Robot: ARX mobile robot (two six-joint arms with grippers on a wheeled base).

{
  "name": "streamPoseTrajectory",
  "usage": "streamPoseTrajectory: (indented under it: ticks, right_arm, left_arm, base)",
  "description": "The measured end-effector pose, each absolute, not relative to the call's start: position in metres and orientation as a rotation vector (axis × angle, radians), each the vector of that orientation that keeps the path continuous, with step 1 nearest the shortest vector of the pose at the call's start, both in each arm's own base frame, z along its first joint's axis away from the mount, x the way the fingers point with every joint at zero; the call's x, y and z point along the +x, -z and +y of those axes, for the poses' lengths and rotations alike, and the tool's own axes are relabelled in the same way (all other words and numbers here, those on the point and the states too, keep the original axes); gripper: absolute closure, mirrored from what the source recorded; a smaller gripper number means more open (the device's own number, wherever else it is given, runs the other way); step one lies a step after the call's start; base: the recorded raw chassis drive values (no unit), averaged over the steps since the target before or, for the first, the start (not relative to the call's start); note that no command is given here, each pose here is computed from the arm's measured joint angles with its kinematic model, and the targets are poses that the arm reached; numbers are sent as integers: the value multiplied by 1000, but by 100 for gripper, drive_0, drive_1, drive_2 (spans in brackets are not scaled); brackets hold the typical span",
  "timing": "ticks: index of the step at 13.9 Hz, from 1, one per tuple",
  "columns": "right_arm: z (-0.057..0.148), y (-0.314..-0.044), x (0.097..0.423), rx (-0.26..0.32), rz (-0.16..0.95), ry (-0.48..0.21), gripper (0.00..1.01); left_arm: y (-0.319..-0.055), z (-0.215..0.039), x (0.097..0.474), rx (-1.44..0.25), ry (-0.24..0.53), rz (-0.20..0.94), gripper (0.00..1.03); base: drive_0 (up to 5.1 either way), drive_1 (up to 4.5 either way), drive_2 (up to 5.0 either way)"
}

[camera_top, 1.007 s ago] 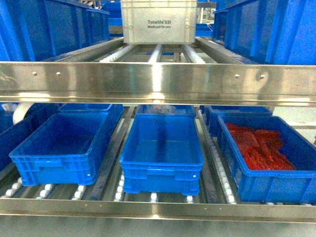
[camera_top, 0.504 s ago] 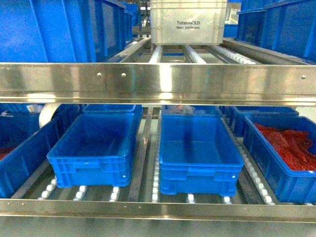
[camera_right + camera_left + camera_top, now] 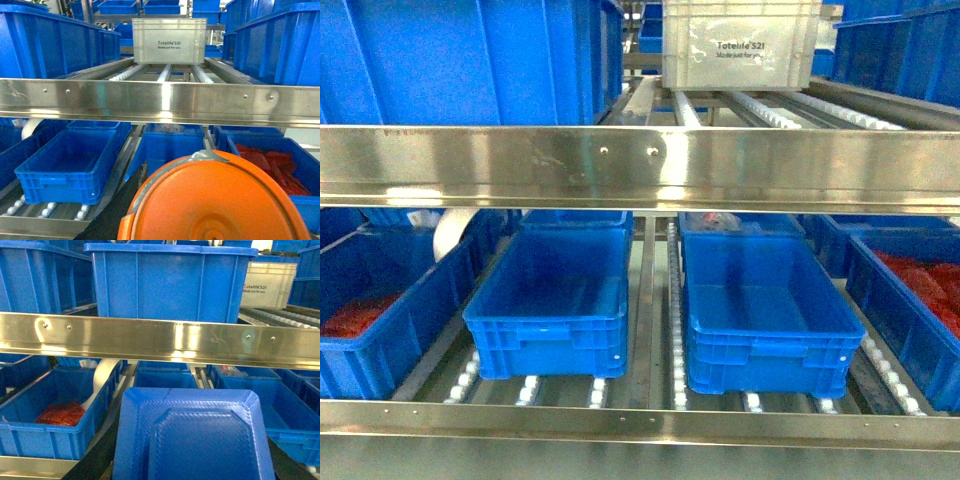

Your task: Sort blue parts and orange caps into right shelf containers

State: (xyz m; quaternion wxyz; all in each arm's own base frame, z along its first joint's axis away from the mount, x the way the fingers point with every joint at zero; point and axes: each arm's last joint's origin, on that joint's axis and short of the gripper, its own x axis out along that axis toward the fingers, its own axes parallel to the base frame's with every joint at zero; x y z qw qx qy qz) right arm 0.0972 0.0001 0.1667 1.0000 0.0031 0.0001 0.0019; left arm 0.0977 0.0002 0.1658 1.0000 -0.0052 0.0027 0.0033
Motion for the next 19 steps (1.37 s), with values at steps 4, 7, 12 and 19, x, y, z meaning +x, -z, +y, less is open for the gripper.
streamPoseTrajectory:
  ticks: [4,7,12,19]
  right_arm:
    - [0,-167,97,6,-1,-3,59]
    - [0,-167,97,6,-1,-3,59]
    - [0,-167,97,6,-1,-1,59]
    - [0,-167,97,6,0,0,59]
  left_arm:
    - [-166,0,98,-10,-2,7,61]
    - [-166,0,98,-10,-2,7,62]
    - [-166,0,98,-10,-1,4,61]
    - [-166,0,98,-10,0,8,62]
  base:
    - [0,0,0]
    - [0,0,0]
    - [0,0,0]
    - [0,0,0]
